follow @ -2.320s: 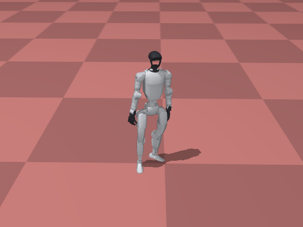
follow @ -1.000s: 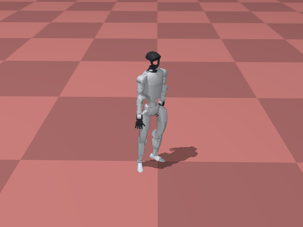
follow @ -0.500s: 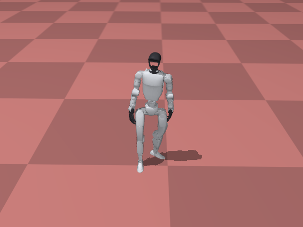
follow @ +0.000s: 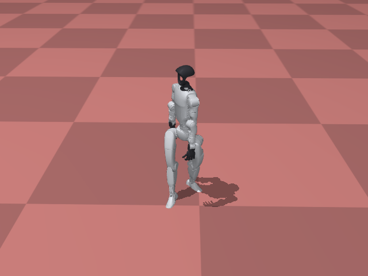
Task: Upper body actions
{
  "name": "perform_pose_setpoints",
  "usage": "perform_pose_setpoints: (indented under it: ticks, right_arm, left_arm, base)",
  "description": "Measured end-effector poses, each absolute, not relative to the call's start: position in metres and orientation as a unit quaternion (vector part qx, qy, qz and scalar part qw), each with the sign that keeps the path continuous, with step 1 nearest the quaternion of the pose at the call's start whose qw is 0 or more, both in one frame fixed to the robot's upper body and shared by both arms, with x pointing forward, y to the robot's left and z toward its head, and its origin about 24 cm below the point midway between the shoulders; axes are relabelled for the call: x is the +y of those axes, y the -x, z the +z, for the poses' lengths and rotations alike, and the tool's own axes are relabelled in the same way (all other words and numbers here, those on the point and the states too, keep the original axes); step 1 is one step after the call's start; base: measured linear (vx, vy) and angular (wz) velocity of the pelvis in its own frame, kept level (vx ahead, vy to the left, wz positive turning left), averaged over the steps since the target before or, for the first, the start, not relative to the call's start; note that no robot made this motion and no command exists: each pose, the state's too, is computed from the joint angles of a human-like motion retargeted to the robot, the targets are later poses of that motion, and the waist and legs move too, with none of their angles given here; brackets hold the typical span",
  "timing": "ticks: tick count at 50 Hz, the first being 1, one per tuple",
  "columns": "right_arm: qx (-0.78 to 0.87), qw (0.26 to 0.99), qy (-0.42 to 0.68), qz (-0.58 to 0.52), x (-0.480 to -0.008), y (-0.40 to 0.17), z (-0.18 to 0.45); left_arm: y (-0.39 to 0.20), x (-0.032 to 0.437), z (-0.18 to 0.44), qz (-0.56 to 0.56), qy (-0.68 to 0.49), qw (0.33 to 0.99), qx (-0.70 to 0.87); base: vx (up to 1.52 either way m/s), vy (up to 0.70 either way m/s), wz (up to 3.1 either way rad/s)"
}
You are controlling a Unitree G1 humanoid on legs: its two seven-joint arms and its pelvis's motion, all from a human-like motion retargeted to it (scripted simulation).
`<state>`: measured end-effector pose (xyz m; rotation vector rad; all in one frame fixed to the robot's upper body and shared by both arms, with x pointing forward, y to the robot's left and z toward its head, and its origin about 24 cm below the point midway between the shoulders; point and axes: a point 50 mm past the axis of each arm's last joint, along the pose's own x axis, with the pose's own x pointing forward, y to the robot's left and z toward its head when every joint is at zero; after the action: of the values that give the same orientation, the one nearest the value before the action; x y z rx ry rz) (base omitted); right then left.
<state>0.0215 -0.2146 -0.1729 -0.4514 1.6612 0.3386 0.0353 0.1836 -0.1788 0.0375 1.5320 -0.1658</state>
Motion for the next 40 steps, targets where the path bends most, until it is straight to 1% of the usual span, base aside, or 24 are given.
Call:
perform_pose_setpoints:
  ticks: [6, 10, 13, 20, 30, 35, 40]
  right_arm:
    - [0.742, 0.641, 0.173, 0.093, -0.213, -0.001, -0.173]
    - [0.751, 0.637, 0.149, 0.09, -0.211, 0.003, -0.174]
    - [0.743, 0.645, 0.151, 0.099, -0.211, -0.007, -0.174]
    - [0.685, 0.694, 0.18, 0.132, -0.214, -0.056, -0.172]
    - [0.588, 0.764, 0.189, 0.186, -0.197, -0.121, -0.162]
    - [0.585, 0.763, 0.192, 0.197, -0.194, -0.119, -0.163]
    - [0.635, 0.728, 0.191, 0.177, -0.206, -0.087, -0.169]
  left_arm:
    - [-0.058, 0.154, -0.178, -0.128, 0.003, 0.74, 0.66]
    - [-0.059, 0.141, -0.178, -0.162, 0.007, 0.74, 0.653]
    - [-0.052, 0.138, -0.179, -0.173, 0.002, 0.733, 0.658]
    - [-0.018, 0.146, -0.18, -0.161, 0.005, 0.691, 0.705]
    - [0.053, 0.17, -0.173, -0.075, 0.041, 0.605, 0.792]
    - [0.06, 0.178, -0.172, -0.064, 0.032, 0.599, 0.798]
    - [0.032, 0.178, -0.177, -0.079, 0.019, 0.633, 0.77]
  base:
    - [0.0, 0.01, -0.07]
    - [0.0, 0.0, 0.0]
    - [0.0, 0.0, 0.0]
    - [0.0, 0.0, 0.0]
    - [0.0, 0.0, -0.02]
    - [0.01, 0.0, 0.06]
    - [0.06, -0.03, 0.54]
